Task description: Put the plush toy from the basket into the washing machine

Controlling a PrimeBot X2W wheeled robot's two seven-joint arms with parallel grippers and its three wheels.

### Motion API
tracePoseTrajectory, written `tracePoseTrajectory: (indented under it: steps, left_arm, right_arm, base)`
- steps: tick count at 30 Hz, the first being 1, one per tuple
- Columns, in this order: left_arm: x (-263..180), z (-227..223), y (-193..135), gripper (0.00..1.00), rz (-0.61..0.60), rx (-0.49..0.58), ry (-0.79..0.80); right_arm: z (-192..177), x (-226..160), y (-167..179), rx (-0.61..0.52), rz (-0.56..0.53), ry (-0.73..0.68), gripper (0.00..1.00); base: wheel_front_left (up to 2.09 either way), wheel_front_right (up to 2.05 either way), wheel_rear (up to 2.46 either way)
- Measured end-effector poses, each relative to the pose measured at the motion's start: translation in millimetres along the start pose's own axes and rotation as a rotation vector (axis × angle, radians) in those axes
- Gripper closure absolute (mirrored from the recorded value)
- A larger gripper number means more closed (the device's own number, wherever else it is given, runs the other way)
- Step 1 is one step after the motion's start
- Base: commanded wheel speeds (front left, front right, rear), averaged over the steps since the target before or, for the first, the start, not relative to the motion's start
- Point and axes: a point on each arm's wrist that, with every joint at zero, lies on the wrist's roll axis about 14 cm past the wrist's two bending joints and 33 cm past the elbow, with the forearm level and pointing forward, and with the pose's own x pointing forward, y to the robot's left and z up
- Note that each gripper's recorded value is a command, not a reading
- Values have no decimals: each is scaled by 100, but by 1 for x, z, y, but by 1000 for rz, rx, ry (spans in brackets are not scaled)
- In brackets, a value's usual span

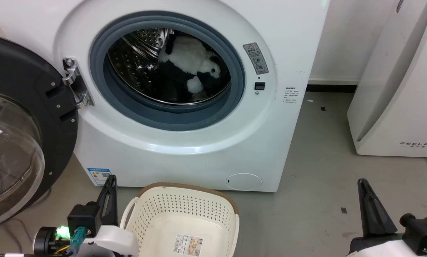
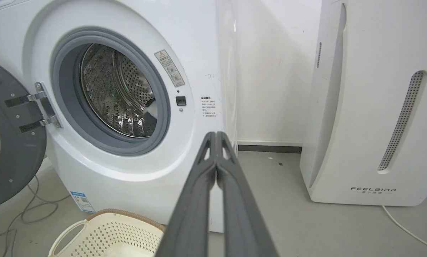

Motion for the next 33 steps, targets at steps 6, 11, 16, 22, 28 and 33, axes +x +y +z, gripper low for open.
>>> tracePoseTrajectory:
  steps: [6, 11, 16, 22, 28, 33]
  left_arm:
    - [1, 1, -2, 100, -3, -3, 3]
    - [2, 2, -4, 100, -7, -3, 5]
    - [3, 3, -6, 100, -11, -3, 6]
    - [3, 3, -8, 100, -14, -8, 14]
    - [3, 2, -10, 100, -18, -10, 23]
    - [4, 4, -11, 100, -21, -11, 22]
  right_arm:
    - [-3, 0, 0, -7, 2, 18, 100]
    - [-4, 0, 1, -12, 3, 28, 100]
    - [-6, 0, 1, -17, 4, 40, 100]
    - [-7, 0, 1, -33, 7, 53, 100]
    - [-6, 2, 2, -38, 9, 56, 100]
    - [-8, 1, 1, -42, 8, 67, 100]
  base:
    - [0, 0, 0]
    - [0, 0, 0]
    - [0, 0, 0]
    - [0, 0, 0]
    - [0, 0, 0]
    - [0, 0, 0]
